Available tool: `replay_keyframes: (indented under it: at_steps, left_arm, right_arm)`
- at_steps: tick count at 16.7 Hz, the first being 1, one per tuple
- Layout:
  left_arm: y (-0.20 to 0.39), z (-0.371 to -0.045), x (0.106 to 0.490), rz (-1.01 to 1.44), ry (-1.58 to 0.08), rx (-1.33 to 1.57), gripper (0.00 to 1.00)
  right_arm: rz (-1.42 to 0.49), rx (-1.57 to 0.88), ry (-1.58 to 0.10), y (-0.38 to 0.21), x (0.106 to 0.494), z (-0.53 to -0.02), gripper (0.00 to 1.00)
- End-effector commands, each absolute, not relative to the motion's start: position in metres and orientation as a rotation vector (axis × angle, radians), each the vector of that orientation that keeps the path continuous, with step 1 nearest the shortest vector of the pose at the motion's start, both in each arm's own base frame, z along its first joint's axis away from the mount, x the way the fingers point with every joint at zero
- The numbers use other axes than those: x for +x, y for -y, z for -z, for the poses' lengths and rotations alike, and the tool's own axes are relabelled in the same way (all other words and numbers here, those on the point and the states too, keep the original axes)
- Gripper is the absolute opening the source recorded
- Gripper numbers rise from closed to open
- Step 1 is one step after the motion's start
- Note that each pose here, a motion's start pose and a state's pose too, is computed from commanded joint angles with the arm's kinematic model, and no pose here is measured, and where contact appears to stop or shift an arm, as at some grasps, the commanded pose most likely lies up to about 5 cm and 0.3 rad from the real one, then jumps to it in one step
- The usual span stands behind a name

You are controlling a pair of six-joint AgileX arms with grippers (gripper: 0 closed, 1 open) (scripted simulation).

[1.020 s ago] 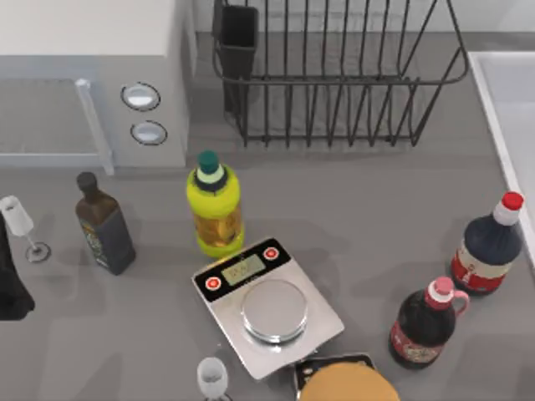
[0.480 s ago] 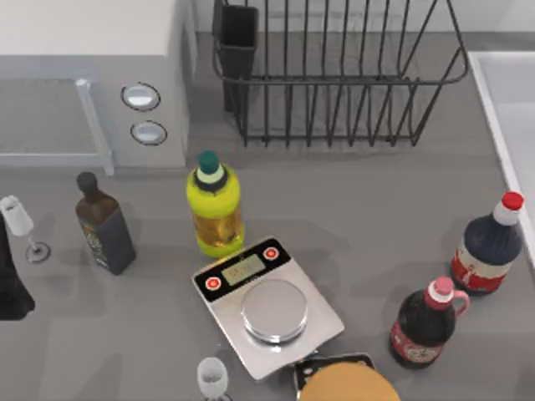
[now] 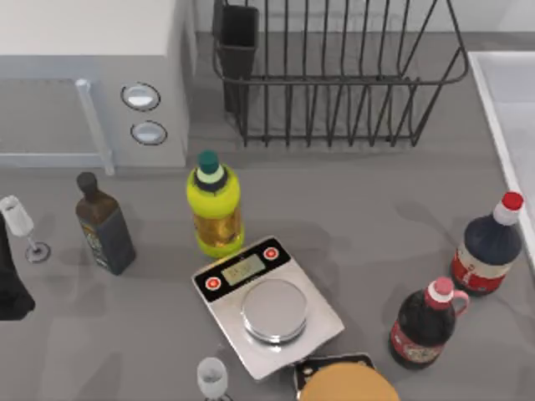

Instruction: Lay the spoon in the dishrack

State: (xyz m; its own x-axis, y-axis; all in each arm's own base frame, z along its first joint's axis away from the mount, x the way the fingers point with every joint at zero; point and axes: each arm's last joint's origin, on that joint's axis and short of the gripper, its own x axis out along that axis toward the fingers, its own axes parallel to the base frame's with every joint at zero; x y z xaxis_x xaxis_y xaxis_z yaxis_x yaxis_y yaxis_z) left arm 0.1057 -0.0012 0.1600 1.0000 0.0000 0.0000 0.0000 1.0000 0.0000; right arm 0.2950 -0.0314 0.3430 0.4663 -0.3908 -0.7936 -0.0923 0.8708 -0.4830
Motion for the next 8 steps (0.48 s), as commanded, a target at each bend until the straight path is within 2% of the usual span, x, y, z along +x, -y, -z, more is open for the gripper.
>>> replay_keyframes:
  at_steps: [4, 8]
  left_arm:
    - [0.001, -0.16, 0.106, 0.0, 0.0, 0.0, 1.0]
    - [0.001, -0.16, 0.106, 0.0, 0.0, 0.0, 1.0]
  right_arm:
    - [0.173, -0.571, -0.667, -0.089, 0.309, -0.36, 0.0]
    - [0.083, -0.369, -0.252, -0.203, 0.263, -0.389, 0.0]
